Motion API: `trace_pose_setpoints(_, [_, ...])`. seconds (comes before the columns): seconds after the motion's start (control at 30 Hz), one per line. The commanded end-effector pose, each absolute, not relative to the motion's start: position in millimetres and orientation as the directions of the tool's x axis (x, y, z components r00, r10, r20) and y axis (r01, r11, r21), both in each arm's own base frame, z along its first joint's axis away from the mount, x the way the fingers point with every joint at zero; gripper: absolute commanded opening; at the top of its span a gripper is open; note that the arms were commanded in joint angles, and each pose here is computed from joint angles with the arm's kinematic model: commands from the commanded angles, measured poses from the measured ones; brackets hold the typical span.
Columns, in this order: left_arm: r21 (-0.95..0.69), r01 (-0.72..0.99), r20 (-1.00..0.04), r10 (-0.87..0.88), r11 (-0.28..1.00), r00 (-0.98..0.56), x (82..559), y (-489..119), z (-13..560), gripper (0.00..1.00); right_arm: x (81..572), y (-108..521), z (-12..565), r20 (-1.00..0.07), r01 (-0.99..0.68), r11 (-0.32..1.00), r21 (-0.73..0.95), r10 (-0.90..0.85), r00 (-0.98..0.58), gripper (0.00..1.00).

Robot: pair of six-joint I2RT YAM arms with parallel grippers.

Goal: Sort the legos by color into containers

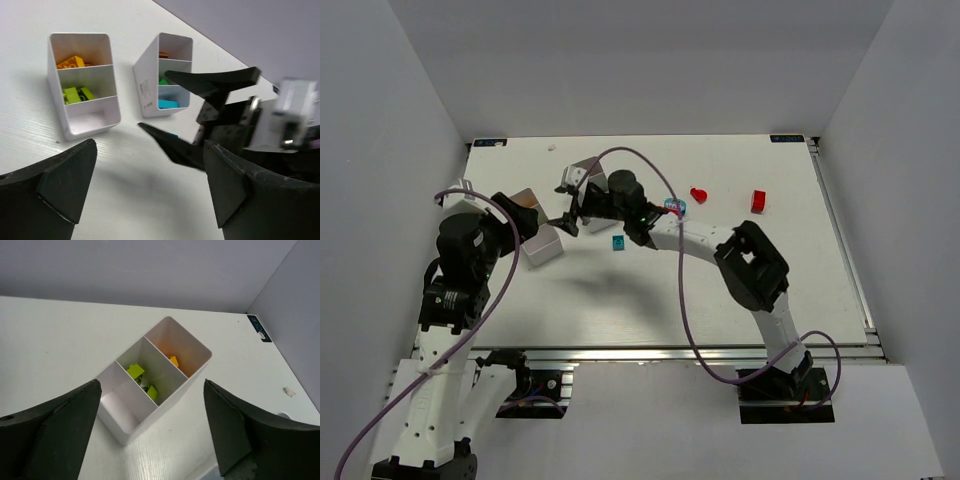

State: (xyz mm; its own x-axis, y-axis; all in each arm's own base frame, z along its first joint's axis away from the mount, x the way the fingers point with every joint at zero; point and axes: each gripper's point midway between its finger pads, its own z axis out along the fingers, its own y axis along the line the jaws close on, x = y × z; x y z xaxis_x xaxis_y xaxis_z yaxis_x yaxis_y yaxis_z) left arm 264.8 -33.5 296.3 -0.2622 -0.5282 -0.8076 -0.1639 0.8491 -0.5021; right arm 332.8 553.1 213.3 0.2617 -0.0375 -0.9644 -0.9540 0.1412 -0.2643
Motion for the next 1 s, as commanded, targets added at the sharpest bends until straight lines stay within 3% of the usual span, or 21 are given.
trace_pose_setpoints(0.0, [-0.537, -0.095, -0.796, -0.541, 0.838, -0.272, 272, -47, 302, 0.94, 347, 515, 242, -0.979, -0.966, 0.161, -0.201, -0.053, 0.195, 0.85])
trace_pose_setpoints(0.07, [-0.542, -0.081, -0.791, -0.541, 0.836, -0.285, 274, -51, 298, 0.90, 356, 491, 252, -0.987, -0.972, 0.173, -0.158, -0.063, 0.149, 0.79])
trace_pose_setpoints(0.17, [-0.567, -0.030, -0.774, -0.545, 0.823, -0.322, 280, -64, 294, 0.69, 366, 457, 249, -0.991, -0.979, 0.183, -0.093, -0.109, 0.074, 0.53])
trace_pose_setpoints(0.2, [-0.576, -0.004, -0.769, -0.543, 0.818, -0.336, 281, -69, 295, 0.58, 369, 448, 249, -0.991, -0.979, 0.189, -0.078, -0.120, 0.056, 0.49])
trace_pose_setpoints(0.3, [-0.598, 0.002, -0.732, -0.545, 0.802, -0.409, 291, -81, 280, 0.42, 375, 412, 251, -0.988, -0.976, 0.215, -0.038, -0.157, 0.004, 0.28])
trace_pose_setpoints(0.37, [-0.617, 0.000, -0.697, -0.547, 0.787, -0.464, 295, -89, 268, 0.38, 377, 386, 253, -0.983, -0.973, 0.232, -0.014, -0.181, -0.029, 0.18])
trace_pose_setpoints(0.43, [-0.633, -0.004, -0.674, -0.554, 0.774, -0.489, 297, -94, 262, 0.40, 375, 368, 259, -0.981, -0.971, 0.240, -0.013, -0.192, -0.034, 0.25])
trace_pose_setpoints(0.47, [-0.633, -0.013, -0.665, -0.552, 0.774, -0.503, 300, -96, 256, 0.44, 379, 352, 256, -0.976, -0.964, 0.265, 0.006, -0.209, -0.064, 0.40])
trace_pose_setpoints(0.57, [-0.610, -0.010, -0.664, -0.518, 0.792, -0.539, 302, -110, 247, 0.60, 381, 317, 250, -0.963, -0.947, 0.318, 0.039, -0.241, -0.121, 0.57])
trace_pose_setpoints(0.77, [-0.485, -0.036, -0.647, -0.386, 0.874, -0.658, 302, -164, 204, 0.74, 382, 259, 233, -0.937, -0.910, 0.405, 0.088, -0.275, -0.213, 0.62])
trace_pose_setpoints(0.97, [-0.322, -0.056, -0.619, -0.255, 0.945, -0.743, 302, -202, 160, 0.75, 379, 227, 218, -0.922, -0.872, 0.471, 0.134, -0.263, -0.284, 0.63])
